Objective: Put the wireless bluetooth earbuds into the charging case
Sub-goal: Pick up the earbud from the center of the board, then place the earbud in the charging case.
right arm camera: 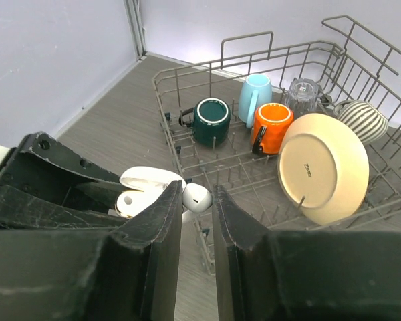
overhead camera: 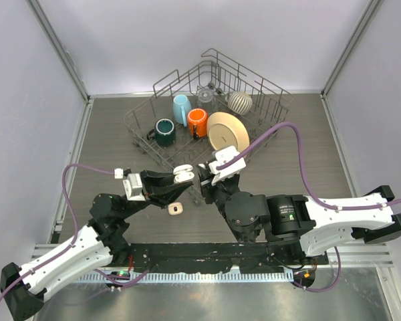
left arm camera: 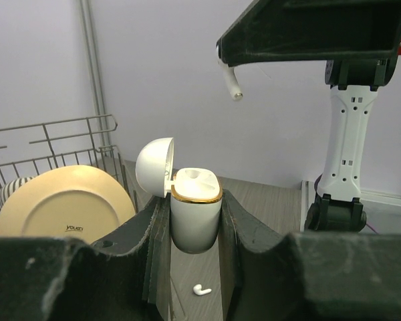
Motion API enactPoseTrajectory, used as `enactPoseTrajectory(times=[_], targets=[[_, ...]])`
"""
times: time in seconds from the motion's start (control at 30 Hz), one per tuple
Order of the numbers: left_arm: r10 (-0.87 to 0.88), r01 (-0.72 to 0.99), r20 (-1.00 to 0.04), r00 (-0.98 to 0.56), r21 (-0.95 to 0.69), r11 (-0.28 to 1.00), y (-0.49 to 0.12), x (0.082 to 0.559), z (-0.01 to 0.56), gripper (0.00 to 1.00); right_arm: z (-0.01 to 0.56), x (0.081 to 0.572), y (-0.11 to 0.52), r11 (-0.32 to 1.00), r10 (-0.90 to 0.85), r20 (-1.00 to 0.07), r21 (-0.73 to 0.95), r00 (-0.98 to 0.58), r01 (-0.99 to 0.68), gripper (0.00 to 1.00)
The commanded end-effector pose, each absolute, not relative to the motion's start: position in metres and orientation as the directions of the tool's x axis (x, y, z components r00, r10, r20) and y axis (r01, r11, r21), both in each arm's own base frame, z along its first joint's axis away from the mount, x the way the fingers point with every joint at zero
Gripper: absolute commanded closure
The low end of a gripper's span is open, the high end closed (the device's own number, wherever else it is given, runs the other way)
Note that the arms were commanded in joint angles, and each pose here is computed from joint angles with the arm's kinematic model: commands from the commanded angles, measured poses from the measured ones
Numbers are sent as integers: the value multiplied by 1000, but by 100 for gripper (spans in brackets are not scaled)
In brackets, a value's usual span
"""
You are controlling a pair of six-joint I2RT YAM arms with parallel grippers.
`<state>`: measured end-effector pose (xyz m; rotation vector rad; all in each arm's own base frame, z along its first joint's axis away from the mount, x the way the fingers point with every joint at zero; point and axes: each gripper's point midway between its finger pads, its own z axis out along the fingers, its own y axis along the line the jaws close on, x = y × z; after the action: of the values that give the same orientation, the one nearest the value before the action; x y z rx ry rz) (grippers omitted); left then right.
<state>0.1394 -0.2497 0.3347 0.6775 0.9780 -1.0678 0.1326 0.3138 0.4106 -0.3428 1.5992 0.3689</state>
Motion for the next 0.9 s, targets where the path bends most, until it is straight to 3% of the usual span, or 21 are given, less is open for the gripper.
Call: enactPoseTrajectory(times=[0.0,0.87], targets=[[-419,934,-889,182,23,357,-249,138,345,100,430,133,313,897,92,-995,102,-44,-429,99],[-481,953,-859,173,23,301,-246,124,361,100,403,139,338,890,51,-996,76,-67,-449,99]])
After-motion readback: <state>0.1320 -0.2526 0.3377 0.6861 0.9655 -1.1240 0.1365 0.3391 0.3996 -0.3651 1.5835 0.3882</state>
